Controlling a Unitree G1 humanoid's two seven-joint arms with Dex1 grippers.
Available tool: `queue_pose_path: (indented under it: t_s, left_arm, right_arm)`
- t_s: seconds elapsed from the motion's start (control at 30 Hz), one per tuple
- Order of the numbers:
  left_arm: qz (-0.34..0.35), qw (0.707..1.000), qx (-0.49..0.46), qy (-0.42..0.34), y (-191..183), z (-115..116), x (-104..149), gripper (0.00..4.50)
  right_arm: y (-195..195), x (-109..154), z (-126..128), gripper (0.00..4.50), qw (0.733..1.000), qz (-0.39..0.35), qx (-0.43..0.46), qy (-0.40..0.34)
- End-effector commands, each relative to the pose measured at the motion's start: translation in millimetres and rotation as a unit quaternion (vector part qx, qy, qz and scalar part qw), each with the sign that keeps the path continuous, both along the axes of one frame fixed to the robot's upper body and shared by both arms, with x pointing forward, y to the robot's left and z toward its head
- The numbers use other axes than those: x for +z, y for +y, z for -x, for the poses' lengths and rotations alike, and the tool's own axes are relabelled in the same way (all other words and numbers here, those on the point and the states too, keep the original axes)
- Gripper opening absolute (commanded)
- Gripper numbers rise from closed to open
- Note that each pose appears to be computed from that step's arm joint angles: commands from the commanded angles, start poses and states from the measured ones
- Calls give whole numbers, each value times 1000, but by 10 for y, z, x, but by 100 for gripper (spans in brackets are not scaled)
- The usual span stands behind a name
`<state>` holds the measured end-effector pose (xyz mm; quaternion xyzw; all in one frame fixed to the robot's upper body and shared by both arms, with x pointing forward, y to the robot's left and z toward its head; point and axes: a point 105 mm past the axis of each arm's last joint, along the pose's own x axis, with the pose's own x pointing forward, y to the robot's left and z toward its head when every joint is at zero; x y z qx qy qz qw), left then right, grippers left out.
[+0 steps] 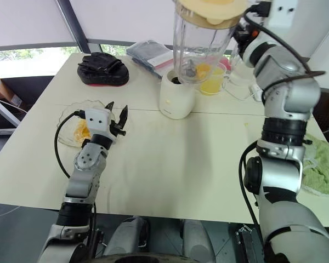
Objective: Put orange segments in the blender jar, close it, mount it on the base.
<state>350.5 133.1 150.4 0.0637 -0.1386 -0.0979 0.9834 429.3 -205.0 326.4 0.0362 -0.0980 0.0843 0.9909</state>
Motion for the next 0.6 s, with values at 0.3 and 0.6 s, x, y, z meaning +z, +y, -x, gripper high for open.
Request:
queue_pose_path:
  t_s: [0.3,0.6]
  left_arm:
    - [-20,999,-42,-18,-219,200,68,229]
    - [-28,999,-43,-14,-229,245,32,229]
  right_arm:
    - [249,385,-373,129,999,0,-7,-38]
    - [403,351,-483,129,999,-2,-3,-36]
